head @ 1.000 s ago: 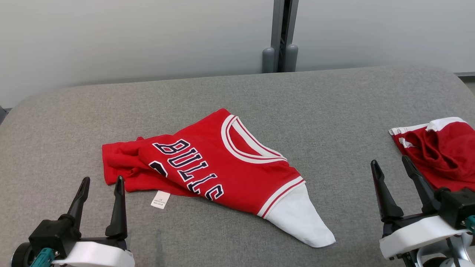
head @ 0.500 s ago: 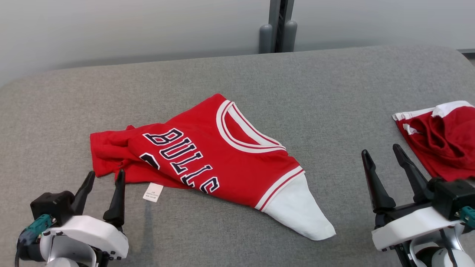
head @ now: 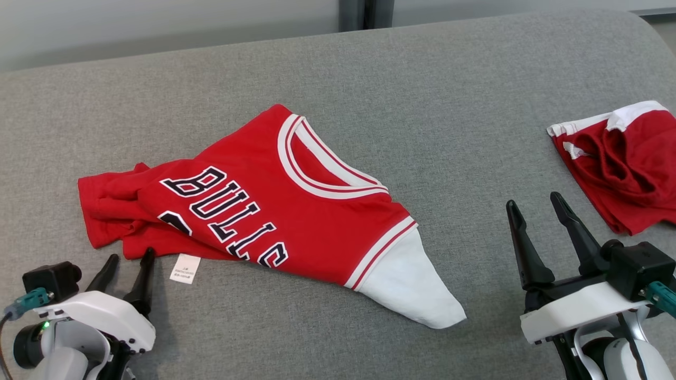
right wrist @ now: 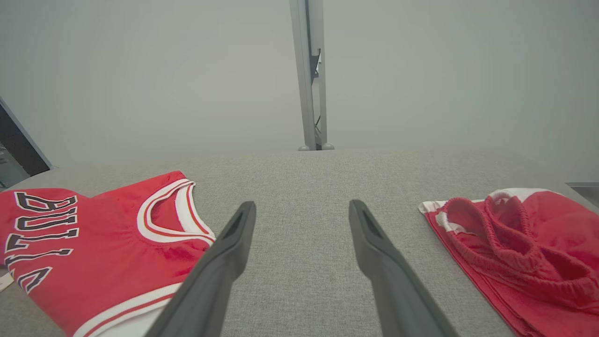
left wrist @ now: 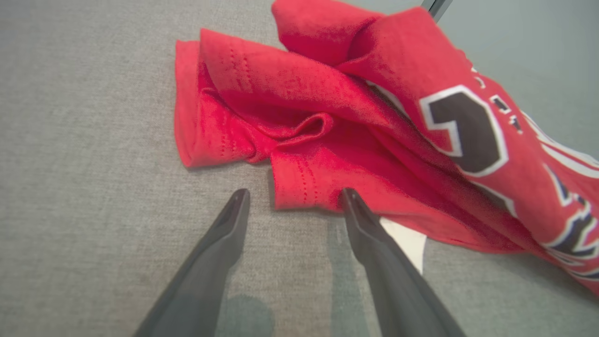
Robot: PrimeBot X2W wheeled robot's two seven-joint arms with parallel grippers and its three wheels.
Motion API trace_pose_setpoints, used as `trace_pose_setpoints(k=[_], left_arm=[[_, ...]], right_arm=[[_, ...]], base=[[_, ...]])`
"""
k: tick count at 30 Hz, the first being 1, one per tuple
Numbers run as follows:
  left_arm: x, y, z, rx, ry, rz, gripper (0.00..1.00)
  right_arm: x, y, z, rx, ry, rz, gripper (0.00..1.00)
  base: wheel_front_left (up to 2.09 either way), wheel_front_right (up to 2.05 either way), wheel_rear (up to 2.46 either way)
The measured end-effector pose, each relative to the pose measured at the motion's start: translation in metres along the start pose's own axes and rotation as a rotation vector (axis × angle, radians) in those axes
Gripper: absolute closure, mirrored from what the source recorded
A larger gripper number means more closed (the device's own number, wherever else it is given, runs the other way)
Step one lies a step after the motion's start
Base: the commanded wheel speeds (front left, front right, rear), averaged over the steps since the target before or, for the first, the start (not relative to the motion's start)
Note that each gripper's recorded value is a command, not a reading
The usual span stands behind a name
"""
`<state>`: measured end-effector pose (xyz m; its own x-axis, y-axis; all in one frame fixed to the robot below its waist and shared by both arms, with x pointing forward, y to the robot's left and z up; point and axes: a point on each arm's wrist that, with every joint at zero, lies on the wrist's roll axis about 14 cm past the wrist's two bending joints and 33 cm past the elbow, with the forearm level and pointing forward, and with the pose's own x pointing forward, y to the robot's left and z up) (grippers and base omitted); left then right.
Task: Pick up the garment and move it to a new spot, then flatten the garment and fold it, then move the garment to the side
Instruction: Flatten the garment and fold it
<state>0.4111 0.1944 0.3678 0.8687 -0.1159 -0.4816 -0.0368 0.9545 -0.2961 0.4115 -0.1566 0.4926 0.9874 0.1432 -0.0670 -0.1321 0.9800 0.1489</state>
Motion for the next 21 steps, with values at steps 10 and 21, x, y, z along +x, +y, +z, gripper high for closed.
trace_pose_setpoints(k=[10, 21], left_arm=[[0.019, 0.009, -0.008, -0.017, 0.052, -0.024, 0.63], [0.014, -0.006, -0.011, -0.002, 0.038, -0.066, 1.0]], right_arm=[[0.003, -0.004, -0.007, 0.014, 0.015, -0.012, 0.0], [-0.007, 0.005, -0.026, 0.032, 0.085, 0.01, 0.0]], base=[[0.0, 0.0, 0.0], [0.0, 0.0, 0.0]])
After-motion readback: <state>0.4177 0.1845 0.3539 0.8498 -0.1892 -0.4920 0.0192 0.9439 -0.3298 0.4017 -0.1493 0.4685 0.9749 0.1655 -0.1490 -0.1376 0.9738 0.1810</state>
